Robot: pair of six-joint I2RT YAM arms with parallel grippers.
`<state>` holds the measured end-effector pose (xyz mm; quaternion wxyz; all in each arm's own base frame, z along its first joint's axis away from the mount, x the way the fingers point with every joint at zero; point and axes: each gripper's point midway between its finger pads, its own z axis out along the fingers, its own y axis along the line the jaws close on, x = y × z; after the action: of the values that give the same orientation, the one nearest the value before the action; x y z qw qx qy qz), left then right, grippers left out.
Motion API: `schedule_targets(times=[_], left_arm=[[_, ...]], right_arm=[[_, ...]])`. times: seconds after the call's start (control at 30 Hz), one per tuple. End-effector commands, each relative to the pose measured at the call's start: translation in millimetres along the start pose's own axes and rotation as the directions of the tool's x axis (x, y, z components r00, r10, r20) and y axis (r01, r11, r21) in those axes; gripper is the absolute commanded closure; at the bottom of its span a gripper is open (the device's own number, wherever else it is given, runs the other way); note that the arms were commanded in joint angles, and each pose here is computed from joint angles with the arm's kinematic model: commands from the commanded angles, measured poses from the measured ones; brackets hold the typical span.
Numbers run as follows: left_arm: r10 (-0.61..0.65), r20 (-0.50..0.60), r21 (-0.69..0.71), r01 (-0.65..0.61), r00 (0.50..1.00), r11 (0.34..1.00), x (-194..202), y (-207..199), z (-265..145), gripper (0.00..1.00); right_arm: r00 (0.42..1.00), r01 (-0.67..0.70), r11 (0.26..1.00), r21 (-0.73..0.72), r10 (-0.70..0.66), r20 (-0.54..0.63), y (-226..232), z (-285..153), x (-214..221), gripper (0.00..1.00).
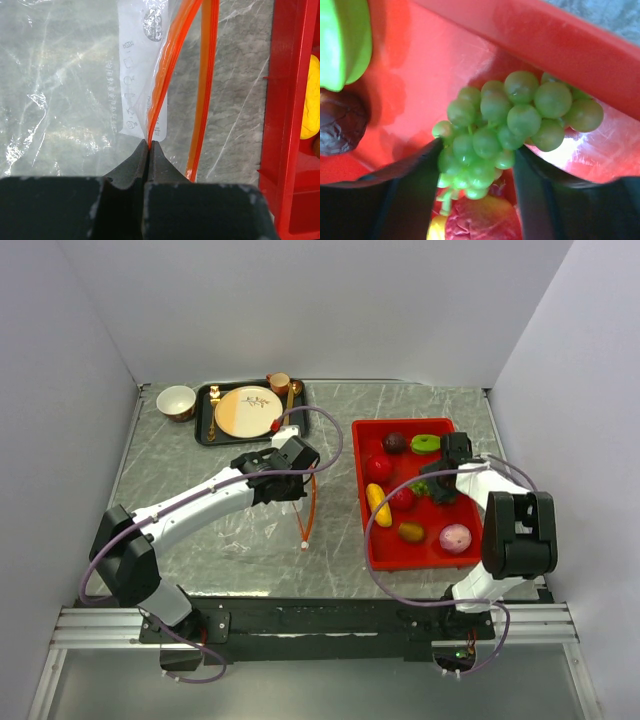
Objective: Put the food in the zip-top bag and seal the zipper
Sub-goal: Pick up the fake fruit from the bin, then place the fake fruit in the zipper food storage bag.
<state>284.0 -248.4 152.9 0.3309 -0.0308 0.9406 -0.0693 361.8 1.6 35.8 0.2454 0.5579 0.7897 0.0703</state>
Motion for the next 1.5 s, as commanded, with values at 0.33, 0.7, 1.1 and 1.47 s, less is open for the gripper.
schedule_targets(times=[0.33, 0.7, 1.1, 1.47], left_arm=[[-0.020, 0.033, 0.029, 0.019, 0.999, 0.999, -9.8, -4.7, -4.9, 0.99], [-0.023, 0.043, 0.044, 0.021, 0.999, 0.999, -14.3, -6.7, -10.2, 0.99], [-0.051, 0.045, 0.086, 0.047, 0.998, 0.995, -16.0, -11.4, -18.4, 0.99], [-0.084, 0.049, 0.174, 0.074, 0.995, 0.982, -21.2, -27.8, -24.6, 0.99]], right_arm=[[0.969, 0.221, 0.919, -0.326, -0.169, 0.180, 23.0, -69.3, -16.3, 0.92], [0.889, 0.457, 0.715, -0.530, -0.382, 0.251, 55.9, -147.4, 13.0, 0.96], [0.669, 0.611, 0.308, -0.729, -0.693, 0.268, 101.0, -221.4, 127.0, 0.99], [0.518, 0.568, 0.036, -0.823, -0.792, 0.323, 110.1, -251.8, 191.6, 1.00]])
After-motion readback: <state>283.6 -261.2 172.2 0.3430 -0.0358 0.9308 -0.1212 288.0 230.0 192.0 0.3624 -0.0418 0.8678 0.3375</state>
